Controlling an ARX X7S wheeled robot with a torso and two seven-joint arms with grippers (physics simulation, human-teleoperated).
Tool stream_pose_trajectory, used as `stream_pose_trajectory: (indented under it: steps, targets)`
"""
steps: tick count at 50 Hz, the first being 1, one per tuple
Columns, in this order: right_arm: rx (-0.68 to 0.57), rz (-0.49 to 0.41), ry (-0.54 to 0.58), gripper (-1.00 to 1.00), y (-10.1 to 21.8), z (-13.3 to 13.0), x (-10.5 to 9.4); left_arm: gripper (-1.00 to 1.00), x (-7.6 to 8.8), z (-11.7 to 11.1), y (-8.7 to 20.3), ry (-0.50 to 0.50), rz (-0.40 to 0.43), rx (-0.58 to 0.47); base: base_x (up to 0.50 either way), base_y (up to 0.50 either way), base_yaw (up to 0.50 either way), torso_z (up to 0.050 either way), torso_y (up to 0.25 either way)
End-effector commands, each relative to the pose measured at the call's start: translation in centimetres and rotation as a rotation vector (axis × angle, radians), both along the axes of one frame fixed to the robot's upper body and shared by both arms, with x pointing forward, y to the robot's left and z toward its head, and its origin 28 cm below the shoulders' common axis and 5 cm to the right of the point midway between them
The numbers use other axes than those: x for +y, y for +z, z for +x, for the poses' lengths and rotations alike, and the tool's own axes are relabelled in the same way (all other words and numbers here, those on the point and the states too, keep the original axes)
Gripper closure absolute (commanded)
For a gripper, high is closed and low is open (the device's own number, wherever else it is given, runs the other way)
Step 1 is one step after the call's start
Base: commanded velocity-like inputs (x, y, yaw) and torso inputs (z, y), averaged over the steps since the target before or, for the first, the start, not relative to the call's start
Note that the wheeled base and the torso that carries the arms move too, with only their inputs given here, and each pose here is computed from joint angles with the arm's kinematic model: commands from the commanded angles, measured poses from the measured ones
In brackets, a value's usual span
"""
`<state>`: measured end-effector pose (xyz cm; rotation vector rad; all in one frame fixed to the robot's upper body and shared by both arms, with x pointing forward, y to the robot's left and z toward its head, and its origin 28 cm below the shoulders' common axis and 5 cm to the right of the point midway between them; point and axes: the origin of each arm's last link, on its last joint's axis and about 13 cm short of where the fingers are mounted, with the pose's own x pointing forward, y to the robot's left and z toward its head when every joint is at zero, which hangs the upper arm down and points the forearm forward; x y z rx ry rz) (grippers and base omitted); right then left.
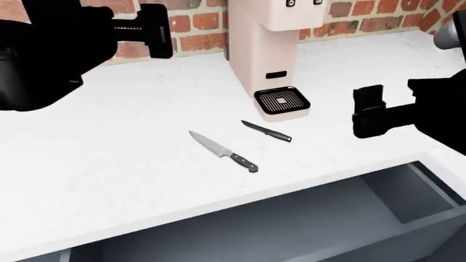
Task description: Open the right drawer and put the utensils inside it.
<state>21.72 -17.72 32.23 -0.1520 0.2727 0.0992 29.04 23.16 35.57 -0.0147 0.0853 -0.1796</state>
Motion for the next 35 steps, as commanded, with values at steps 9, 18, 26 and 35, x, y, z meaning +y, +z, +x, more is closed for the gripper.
stream_pose_trajectory:
  steps: [9,18,26,35]
  targets:
    - [-0.049,-0.275,0.295,-1.0,7.2,1.7,2.8,-1.0,0.1,0.2,-0.1,0.004,-0.004,0.003,0.0,0.0,0.0,0.0,0.0]
    - [0.086,-0.36,0.531,-1.0,4.5,5.1,3.1,-1.0,0.3,0.3,0.0,0.01,-0.005,0.003,0.0,0.0,0.0,0.0,0.0]
    - [0.142,-0.355,0.521,-1.0,3.2,7.1,1.6,-1.0,0.3,0.6,-0.4,0.009,-0.009,0.014,0.0,0.0,0.0,0.0,0.0]
    - [0.184,-0.3,0.499,-1.0,1.6,9.1,0.5,-1.0,0.3,0.8,-0.6,0.007,-0.009,0.02,0.0,0.0,0.0,0.0,0.0]
